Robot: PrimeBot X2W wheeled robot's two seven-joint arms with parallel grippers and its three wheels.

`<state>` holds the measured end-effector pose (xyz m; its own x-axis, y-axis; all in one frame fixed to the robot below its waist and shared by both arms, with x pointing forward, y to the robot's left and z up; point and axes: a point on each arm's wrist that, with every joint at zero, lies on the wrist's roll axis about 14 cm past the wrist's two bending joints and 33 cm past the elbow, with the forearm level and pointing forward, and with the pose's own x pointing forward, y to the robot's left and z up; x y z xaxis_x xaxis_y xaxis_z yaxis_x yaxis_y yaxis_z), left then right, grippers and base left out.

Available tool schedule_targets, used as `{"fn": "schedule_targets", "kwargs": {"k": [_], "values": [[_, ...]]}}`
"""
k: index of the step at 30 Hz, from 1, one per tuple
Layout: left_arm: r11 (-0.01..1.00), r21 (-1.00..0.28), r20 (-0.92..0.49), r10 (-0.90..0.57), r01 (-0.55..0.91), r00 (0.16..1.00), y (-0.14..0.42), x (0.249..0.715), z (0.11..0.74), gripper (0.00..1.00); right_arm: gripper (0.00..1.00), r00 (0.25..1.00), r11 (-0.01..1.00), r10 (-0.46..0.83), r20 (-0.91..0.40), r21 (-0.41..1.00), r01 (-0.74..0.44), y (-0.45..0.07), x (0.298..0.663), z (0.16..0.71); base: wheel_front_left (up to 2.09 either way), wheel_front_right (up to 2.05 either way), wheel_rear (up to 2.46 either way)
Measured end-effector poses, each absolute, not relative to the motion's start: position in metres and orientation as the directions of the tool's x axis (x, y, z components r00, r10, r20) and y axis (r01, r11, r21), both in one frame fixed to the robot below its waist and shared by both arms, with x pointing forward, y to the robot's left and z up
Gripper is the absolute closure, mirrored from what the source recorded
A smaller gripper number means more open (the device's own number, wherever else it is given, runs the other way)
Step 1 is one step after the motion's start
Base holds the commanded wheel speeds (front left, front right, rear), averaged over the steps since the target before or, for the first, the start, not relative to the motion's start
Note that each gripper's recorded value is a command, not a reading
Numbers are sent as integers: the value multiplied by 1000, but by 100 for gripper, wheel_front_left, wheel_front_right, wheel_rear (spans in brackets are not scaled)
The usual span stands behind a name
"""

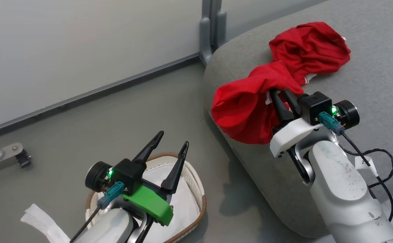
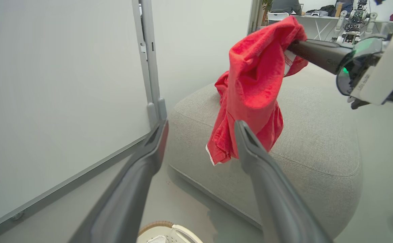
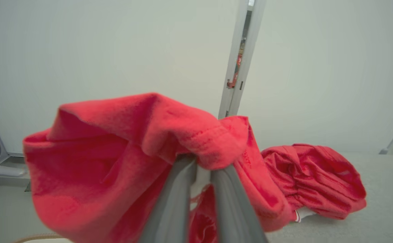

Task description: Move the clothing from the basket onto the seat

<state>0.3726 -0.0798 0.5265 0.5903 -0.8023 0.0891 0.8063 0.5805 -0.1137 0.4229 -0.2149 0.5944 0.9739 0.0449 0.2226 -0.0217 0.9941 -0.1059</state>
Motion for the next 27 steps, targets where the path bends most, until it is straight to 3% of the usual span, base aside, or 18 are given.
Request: {"fn": "schedule_targets", "kwargs": {"k": [16,21,27], "values": [[388,-194,72,-911,901,407,-146,367,491,0,100,965,965,-230,128,-98,243,-309,403,555,0,0,0],[387,-206,66,-911,899,408,-146,375,481,0,100,957,952,-263,122,-131,278,-324,410,551,0,0,0],[424,-207,40,-897,882,441,-131,386,468,0,100,940,927,-270,207,-208,311,-352,441,590,0,0,0]]}}
